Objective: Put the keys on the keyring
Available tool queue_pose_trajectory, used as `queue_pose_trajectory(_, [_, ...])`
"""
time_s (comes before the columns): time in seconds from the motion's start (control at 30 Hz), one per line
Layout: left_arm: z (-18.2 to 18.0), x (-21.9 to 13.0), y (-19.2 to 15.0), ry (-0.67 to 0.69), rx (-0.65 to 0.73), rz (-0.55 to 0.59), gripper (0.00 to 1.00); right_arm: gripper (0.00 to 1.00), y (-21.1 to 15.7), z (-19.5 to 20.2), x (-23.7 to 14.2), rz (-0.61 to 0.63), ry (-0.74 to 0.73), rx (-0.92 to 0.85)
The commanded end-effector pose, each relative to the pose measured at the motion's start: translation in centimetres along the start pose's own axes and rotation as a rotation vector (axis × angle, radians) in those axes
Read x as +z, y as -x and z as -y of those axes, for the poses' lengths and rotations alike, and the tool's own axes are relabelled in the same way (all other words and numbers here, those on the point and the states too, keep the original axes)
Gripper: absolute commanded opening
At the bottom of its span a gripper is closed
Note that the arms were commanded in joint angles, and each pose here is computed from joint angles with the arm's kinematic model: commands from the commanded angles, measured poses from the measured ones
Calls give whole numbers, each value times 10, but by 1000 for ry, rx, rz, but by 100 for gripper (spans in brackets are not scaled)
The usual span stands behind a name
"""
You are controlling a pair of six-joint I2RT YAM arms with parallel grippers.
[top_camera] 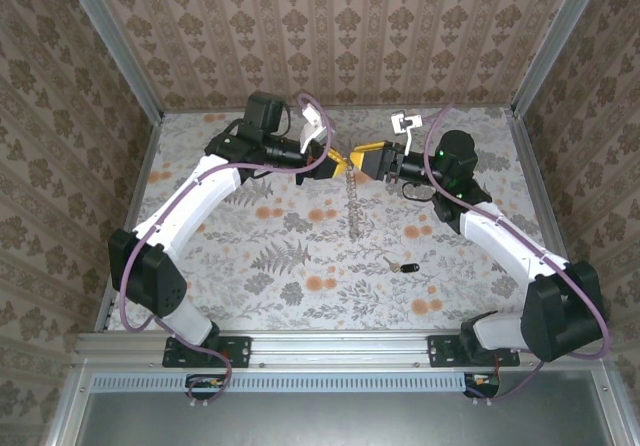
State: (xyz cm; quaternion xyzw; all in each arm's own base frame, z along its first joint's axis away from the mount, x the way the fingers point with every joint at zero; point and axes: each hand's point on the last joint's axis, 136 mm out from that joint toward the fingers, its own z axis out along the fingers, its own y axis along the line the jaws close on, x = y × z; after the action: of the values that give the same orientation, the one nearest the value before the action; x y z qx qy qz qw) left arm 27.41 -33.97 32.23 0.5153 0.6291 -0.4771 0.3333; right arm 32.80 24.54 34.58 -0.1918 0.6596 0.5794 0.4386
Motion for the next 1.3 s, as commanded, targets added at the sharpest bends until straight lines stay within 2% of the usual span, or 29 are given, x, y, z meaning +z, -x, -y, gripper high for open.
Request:
queue_pose_trajectory(0.0, [10, -6, 20, -49, 47, 50, 0, 49, 7, -21, 3, -6, 79, -45])
queue_pose_trajectory(0.43, [12, -6, 25, -73, 37, 75, 0, 43, -8, -28, 1, -59, 133, -38])
queue_pose_trajectory(0.8, [13, -6, 30, -89, 36, 91, 0, 20, -14, -31, -2, -72, 145, -40])
queue_pose_trajectory(1.0, [13, -5, 30, -90, 32, 90, 0, 0, -13, -33, -2, -67, 141, -46])
queue_pose_trajectory(1.13, [11, -5, 29, -75, 26, 89, 0, 0, -12, -27, -3, -45, 108, -58])
queue_pose_trajectory(1.2, [6, -6, 31, -36, 19, 96, 26, 0, -7, -21, -5, -10, 67, -76])
queue_pose_trajectory(1.27, [-3, -9, 32, 39, 19, 119, 43, 0, 1, -18, -9, 39, 41, -101])
